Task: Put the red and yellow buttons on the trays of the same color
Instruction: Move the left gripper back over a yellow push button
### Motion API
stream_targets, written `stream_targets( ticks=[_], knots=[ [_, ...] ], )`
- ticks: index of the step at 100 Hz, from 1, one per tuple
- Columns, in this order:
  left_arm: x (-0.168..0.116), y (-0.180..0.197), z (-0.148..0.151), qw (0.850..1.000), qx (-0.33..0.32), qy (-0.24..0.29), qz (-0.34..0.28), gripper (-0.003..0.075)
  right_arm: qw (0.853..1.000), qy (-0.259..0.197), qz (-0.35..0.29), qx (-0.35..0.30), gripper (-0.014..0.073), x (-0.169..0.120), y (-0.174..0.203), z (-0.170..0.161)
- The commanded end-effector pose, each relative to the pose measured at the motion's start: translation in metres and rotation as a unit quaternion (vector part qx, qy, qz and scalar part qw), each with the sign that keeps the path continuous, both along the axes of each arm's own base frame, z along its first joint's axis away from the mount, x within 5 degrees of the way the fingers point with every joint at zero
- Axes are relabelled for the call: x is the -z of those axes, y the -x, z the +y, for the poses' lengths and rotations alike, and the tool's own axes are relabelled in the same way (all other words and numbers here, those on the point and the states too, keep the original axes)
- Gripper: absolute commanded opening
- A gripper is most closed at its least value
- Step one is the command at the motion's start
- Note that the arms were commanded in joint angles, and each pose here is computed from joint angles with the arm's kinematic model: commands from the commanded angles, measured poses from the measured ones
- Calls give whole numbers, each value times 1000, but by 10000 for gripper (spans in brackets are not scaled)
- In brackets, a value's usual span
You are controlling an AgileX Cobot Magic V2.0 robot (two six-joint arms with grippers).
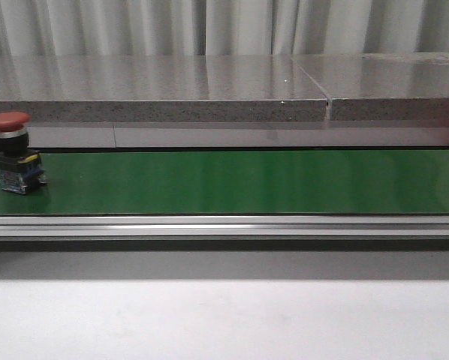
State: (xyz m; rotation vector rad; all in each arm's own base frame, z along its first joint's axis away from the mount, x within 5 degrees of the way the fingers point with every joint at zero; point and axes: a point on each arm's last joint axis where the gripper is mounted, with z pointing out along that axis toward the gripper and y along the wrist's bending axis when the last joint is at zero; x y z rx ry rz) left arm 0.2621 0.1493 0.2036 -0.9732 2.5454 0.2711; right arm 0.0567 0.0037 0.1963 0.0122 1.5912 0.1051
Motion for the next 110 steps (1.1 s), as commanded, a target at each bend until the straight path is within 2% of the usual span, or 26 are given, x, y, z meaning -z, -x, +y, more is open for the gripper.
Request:
stream_targets(
  ticks=[1, 18, 38, 62, 110],
  knots=[
    [-15, -8, 3, 998, 6, -23, -50, 659, 998, 2, -60, 5, -67, -14, 3, -1],
    [-14, -11, 7, 997, 6, -28, -68, 658, 998, 2, -60, 5, -67, -14, 3, -1],
    [-14, -1, 25, 996, -34, -28, -78, 658, 998, 2, -60, 5, -67, -14, 3, -1],
    [-16, -4, 26, 994, -32, -33, -94, 658, 998, 2, -60, 5, -67, -14, 3, -1],
    [7, -10, 28, 997, -41, -6, -71, 619, 998, 2, -60, 5, -67, -14, 3, -1]
  ],
)
